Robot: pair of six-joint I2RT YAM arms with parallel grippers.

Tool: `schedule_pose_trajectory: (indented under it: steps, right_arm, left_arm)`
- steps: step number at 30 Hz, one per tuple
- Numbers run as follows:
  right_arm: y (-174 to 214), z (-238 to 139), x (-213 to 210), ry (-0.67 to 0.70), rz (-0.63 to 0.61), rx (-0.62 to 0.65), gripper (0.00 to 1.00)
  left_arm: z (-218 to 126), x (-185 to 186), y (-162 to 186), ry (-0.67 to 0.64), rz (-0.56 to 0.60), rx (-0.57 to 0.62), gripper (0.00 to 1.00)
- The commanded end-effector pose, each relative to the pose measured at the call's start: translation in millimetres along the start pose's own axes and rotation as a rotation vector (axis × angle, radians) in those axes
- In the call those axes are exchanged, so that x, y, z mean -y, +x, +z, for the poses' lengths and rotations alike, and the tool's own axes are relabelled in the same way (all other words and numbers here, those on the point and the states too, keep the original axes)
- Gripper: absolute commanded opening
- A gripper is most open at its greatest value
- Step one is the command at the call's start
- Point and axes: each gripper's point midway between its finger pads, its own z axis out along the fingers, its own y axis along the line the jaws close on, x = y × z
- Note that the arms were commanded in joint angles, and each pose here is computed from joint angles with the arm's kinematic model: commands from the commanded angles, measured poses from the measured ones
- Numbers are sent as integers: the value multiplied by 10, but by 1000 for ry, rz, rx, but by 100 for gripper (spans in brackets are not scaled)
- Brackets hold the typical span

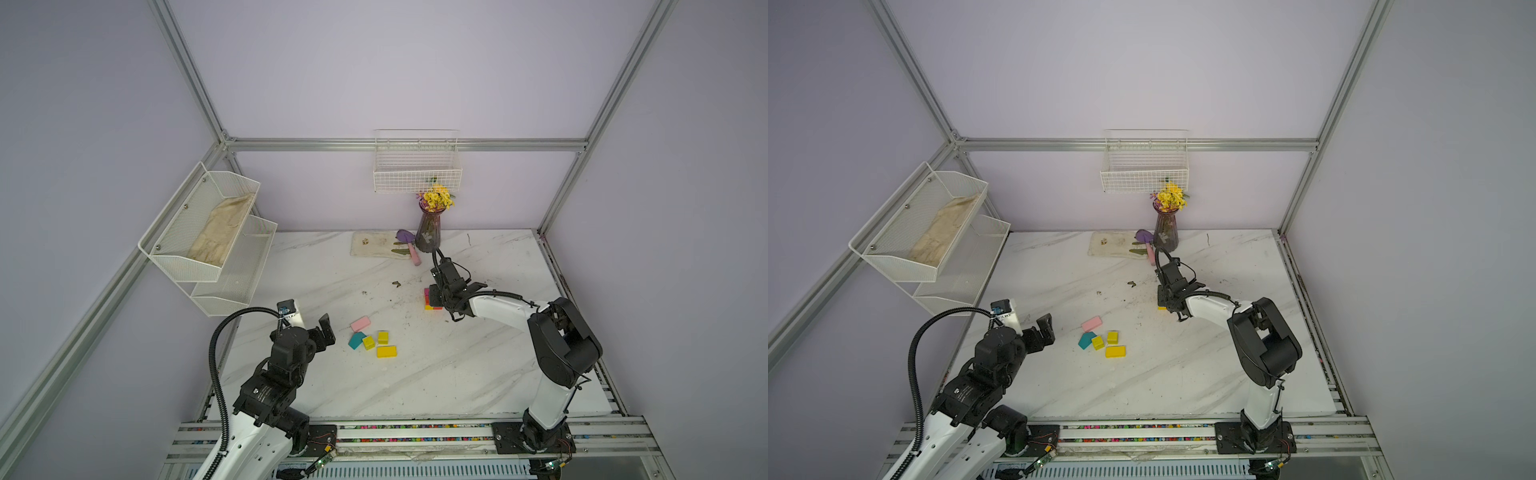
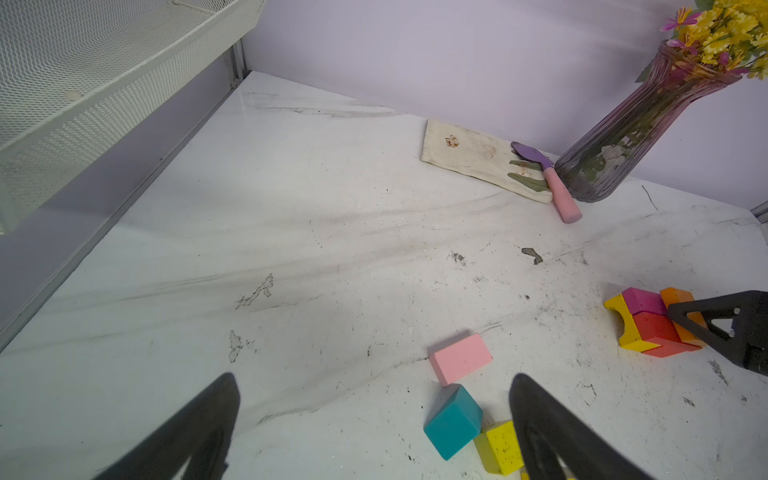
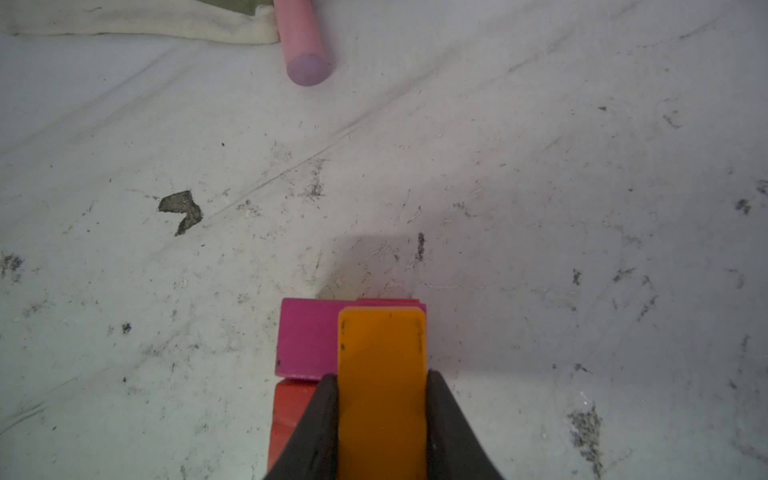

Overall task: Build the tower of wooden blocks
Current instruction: 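Lower the orange block onto the magenta and red blocks with the right gripper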

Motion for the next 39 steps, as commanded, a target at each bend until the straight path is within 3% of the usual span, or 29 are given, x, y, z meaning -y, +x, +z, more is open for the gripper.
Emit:
schedule_pose_trajectory:
  steps: [1,17,39]
  right_arm:
    - [-58,-46,35,16,9,3,25]
    - [-62,-65,22,6,12,9,45]
    - [-78,-112,-18,-24,25,16,43]
  left_arm:
    - [51,-46,58,-19,8,8,100]
    - [48,-42,52,-18,7,9,100]
    - [48,-44,53,-18,6,9,100]
